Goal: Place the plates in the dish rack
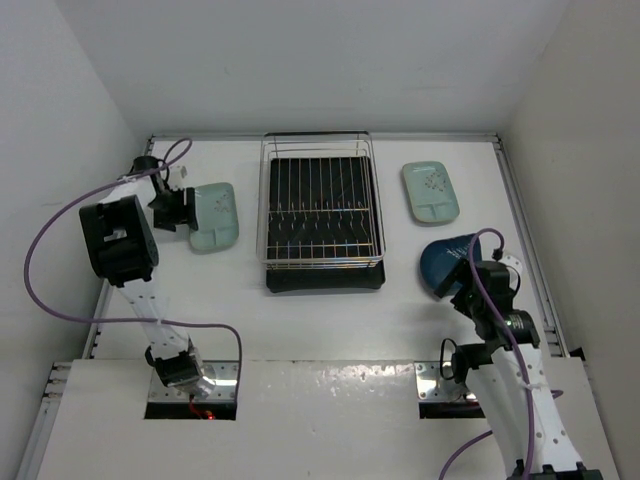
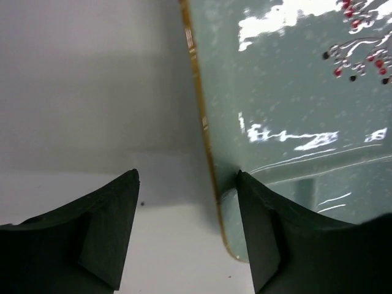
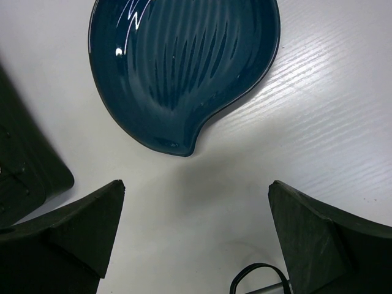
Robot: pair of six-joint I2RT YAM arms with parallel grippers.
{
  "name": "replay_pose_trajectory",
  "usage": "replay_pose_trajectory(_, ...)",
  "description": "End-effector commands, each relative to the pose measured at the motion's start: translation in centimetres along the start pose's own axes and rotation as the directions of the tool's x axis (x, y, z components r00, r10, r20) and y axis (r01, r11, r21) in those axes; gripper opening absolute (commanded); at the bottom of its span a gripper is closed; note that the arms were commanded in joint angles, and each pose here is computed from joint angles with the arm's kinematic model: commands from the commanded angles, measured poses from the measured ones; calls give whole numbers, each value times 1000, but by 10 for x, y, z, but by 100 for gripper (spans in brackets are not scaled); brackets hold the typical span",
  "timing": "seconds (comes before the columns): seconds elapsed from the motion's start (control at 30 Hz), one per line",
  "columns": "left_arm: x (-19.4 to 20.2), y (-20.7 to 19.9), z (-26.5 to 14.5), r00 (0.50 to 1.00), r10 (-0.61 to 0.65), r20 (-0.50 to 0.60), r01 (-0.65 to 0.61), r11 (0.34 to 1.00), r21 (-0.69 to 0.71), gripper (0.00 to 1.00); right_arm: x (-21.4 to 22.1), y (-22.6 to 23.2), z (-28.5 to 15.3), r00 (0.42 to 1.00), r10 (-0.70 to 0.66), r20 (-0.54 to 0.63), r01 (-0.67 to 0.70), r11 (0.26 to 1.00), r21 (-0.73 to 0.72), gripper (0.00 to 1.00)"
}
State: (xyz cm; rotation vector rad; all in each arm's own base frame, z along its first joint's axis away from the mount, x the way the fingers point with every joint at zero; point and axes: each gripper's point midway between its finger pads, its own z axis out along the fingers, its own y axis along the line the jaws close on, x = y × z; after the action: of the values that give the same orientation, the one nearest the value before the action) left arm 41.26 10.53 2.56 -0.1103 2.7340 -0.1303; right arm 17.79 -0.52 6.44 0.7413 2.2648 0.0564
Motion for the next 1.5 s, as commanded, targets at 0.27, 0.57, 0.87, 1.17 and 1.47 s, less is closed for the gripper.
replay_pose_trajectory(0.27,20,-26,34,993,-1,-116,14,994,112,10,-23,13,-2,999,-7,53,9,1000,-26,99)
replay_pose_trajectory(0.57,8,-23,-17,996,-62,-66,73,981,180,0,-27,6,-6,997,-25,73,25,1000,2,99)
replay_pose_trajectory(0.87,-34,-42,-150,971,25,239,-25,1000,-4,0,-30,4,-7,995,-17,97,17,1000,7,99)
replay_pose_trajectory(1.17,-34,-59,-203,940,22,340,-15,1000,-25,0,-37,3,-13,992,-25,126,23,1000,12,99)
replay_pose_trajectory(1.47,-62,-145,-302,803,155,575,-173,985,-24,0,-59,25,-23,990,-51,134,58,997,-48,87)
